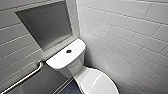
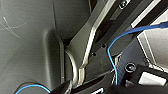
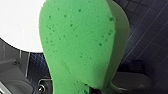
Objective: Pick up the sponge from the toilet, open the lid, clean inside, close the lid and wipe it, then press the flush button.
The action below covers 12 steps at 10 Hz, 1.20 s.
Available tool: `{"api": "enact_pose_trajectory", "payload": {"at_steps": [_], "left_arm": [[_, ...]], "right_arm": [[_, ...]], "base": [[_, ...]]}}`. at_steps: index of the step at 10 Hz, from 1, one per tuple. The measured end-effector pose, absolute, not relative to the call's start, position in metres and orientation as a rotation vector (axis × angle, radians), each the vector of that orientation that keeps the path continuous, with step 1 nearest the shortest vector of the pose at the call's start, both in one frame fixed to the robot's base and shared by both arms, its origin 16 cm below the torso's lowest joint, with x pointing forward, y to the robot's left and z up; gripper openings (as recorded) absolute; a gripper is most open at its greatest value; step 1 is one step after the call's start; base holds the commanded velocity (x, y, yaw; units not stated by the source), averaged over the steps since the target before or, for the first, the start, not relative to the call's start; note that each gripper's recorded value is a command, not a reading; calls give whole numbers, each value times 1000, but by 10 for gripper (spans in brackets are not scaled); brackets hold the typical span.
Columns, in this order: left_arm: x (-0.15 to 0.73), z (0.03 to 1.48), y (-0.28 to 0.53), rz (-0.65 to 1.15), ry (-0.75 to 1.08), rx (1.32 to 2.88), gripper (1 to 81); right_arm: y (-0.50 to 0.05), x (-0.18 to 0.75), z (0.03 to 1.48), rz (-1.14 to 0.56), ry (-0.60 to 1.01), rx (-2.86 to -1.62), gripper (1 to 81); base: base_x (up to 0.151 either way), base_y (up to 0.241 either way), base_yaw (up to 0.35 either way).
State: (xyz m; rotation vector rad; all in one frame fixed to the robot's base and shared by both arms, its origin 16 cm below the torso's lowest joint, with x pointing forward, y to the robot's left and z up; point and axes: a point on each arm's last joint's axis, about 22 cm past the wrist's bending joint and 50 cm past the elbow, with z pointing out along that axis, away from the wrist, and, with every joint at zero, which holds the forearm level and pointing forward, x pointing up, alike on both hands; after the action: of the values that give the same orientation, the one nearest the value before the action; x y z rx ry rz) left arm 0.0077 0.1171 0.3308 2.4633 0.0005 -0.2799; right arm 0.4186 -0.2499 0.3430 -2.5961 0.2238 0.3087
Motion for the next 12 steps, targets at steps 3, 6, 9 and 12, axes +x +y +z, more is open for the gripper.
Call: {"api": "enact_pose_trajectory", "payload": {"at_steps": [3,6,9,12], "left_arm": [[17,323,139,-261,-5,2494,811],[21,324,139,-253,-5,2496,811],[23,340,139,-224,-17,2499,811],[28,360,142,-160,-41,2512,811]], "right_arm": [[-294,331,340,436,228,-2641,10],[-309,247,347,503,290,-2616,10],[-330,171,373,488,354,-2614,10],[-331,141,380,372,362,-2637,10]], "base": [[0,0,0],[0,0,0],[0,0,0],[0,0,0]]}}
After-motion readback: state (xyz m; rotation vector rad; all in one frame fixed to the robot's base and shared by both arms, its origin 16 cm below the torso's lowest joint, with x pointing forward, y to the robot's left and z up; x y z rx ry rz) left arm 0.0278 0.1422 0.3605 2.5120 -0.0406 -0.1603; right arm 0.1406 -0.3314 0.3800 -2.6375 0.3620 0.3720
